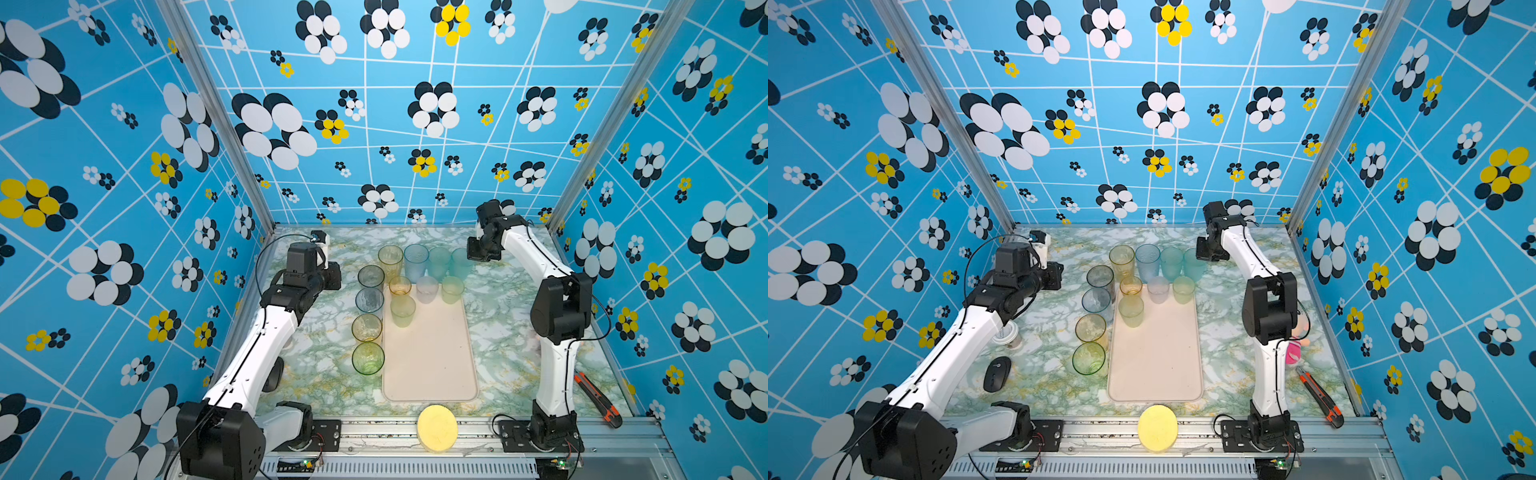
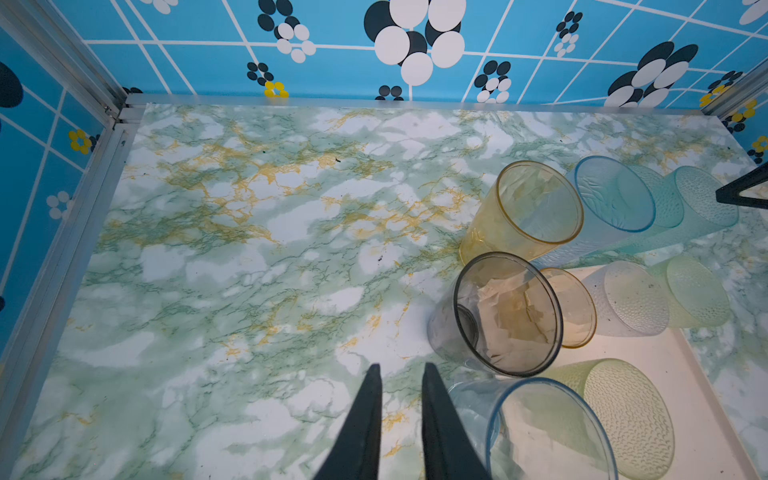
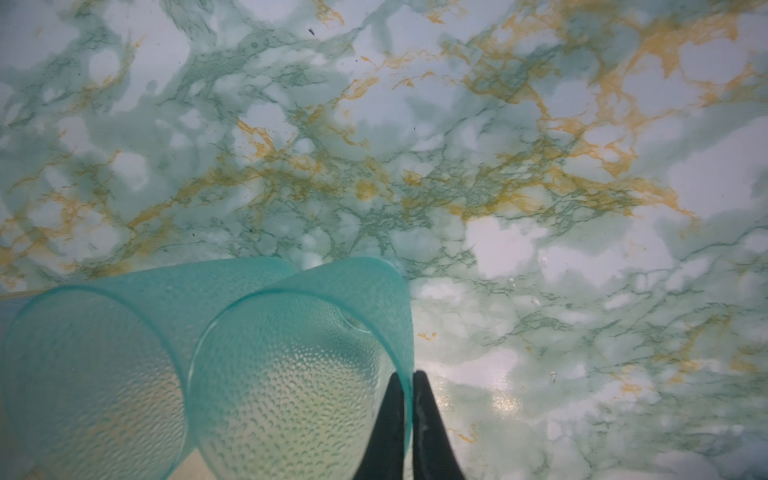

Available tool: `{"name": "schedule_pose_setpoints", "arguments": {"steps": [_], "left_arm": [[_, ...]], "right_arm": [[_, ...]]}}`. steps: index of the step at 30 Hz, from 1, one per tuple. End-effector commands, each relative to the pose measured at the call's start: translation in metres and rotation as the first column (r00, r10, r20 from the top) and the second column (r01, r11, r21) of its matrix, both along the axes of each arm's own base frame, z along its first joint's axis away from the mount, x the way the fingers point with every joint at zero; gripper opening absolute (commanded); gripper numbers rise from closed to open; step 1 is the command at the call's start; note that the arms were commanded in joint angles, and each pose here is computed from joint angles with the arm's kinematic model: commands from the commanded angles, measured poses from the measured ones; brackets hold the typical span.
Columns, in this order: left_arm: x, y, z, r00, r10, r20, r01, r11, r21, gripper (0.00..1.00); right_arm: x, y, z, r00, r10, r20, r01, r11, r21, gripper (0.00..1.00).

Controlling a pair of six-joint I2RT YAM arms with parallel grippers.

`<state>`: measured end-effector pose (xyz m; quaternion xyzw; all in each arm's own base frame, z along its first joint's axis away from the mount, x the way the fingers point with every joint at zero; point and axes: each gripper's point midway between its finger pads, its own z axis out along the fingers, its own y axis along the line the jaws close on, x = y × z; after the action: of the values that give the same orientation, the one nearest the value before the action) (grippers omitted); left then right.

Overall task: Place the glasses into the tray
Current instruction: 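Close the right gripper on the rim of the teal textured cup, then carry the teal cup over the tray with the right gripper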

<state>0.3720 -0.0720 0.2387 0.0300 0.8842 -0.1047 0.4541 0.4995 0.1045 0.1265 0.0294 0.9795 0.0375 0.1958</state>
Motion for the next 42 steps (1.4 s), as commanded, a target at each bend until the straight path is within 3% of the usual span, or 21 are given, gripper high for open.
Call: {"name": "schedule_pose_setpoints", "arguments": {"steps": [1,11,21,25,31,37,42], "left_arm": [[0.001,0.0,-0.008,1.0,-0.015,-0.013,0.015,1.0,0.002,0.2],[0.002,0.0,-0.01,1.0,-0.018,-0.022,0.018,1.0,0.002,0.21],[0.002,0.005,-0.015,0.999,0.001,-0.039,0.0,0.999,0.033,0.2],[0.003,0.012,-0.02,0.998,0.028,-0.05,-0.024,0.997,0.069,0.2],[0.004,0.013,-0.02,0.998,0.033,-0.057,-0.028,0.996,0.079,0.2],[0.004,0.01,-0.019,0.998,0.025,-0.058,-0.02,0.997,0.076,0.2],[0.004,0.008,-0.019,0.998,0.015,-0.063,-0.011,0.997,0.074,0.2]], "right_arm": [[0.001,0.003,-0.005,1.0,0.01,-0.013,-0.01,1.0,-0.025,0.05],[0.001,-0.002,0.01,0.999,0.003,0.046,0.0,0.998,-0.061,0.02],[-0.016,-0.026,0.086,0.975,-0.023,0.222,0.053,0.99,-0.13,0.01],[-0.041,-0.026,0.121,0.966,0.006,0.257,0.025,0.993,-0.116,0.01],[-0.104,0.015,0.147,0.959,0.18,0.218,-0.149,0.977,-0.151,0.01],[-0.159,0.055,0.131,0.944,0.294,0.148,-0.276,0.952,-0.131,0.01],[-0.184,0.085,0.098,0.93,0.362,0.059,-0.353,0.927,-0.128,0.01]]}}
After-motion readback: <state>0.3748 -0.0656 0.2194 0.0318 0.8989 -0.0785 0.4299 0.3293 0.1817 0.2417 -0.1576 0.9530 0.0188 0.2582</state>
